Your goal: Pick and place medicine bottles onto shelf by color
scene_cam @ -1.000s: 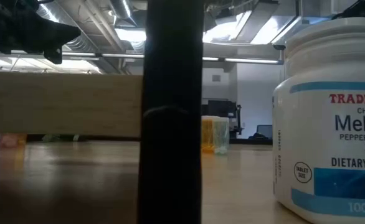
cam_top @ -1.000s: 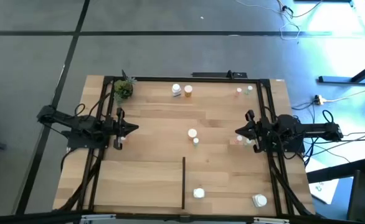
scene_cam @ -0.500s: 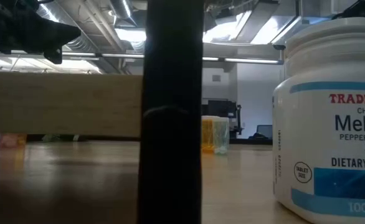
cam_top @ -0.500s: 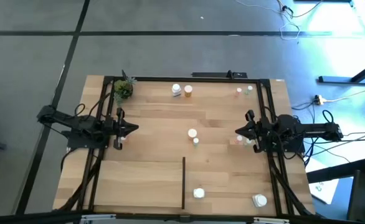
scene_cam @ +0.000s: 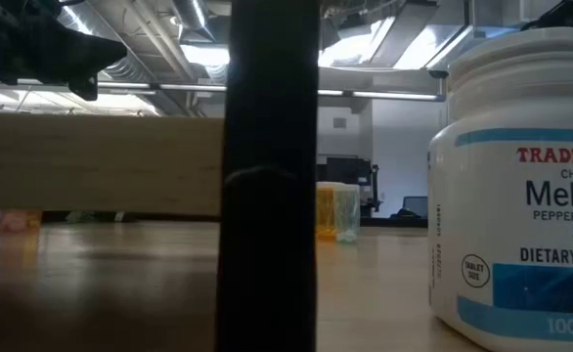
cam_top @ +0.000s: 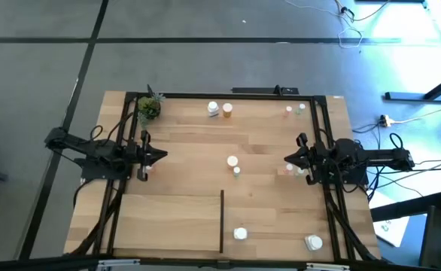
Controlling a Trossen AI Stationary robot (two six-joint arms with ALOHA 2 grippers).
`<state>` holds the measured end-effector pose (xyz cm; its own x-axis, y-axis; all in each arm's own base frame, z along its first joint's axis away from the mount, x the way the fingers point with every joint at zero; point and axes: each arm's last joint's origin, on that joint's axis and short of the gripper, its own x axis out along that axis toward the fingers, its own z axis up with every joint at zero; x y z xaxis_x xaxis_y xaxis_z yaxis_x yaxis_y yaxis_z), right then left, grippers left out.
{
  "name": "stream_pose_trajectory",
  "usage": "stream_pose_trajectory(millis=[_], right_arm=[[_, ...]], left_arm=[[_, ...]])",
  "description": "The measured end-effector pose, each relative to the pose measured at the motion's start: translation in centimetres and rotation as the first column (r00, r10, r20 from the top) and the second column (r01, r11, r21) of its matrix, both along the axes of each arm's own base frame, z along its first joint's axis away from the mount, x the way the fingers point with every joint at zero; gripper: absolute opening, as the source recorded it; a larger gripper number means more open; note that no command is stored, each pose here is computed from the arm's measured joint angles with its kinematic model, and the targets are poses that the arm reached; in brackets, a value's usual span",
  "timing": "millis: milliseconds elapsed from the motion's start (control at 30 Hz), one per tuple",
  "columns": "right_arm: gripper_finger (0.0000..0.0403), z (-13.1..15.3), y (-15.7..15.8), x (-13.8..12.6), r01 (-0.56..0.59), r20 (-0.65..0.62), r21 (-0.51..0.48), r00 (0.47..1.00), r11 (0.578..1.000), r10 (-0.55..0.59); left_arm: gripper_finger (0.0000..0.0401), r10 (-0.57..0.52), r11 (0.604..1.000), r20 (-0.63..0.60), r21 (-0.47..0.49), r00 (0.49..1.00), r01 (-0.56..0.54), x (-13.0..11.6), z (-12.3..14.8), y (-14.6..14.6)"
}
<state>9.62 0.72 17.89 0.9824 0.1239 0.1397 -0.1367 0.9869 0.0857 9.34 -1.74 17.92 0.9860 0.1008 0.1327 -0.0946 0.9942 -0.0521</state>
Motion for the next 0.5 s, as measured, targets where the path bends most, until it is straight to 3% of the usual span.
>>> stream_pose_trajectory(millis=[500], right_arm=[[0.0018, 0.00, 0.00, 0.00, -0.002, -0.001, 0.007, 1.000, 1.000, 0.002]], left_arm=[[0.0004, 0.001, 1.000, 0.010, -0.003, 1.000, -0.001, -0.01, 0.09, 0.01]])
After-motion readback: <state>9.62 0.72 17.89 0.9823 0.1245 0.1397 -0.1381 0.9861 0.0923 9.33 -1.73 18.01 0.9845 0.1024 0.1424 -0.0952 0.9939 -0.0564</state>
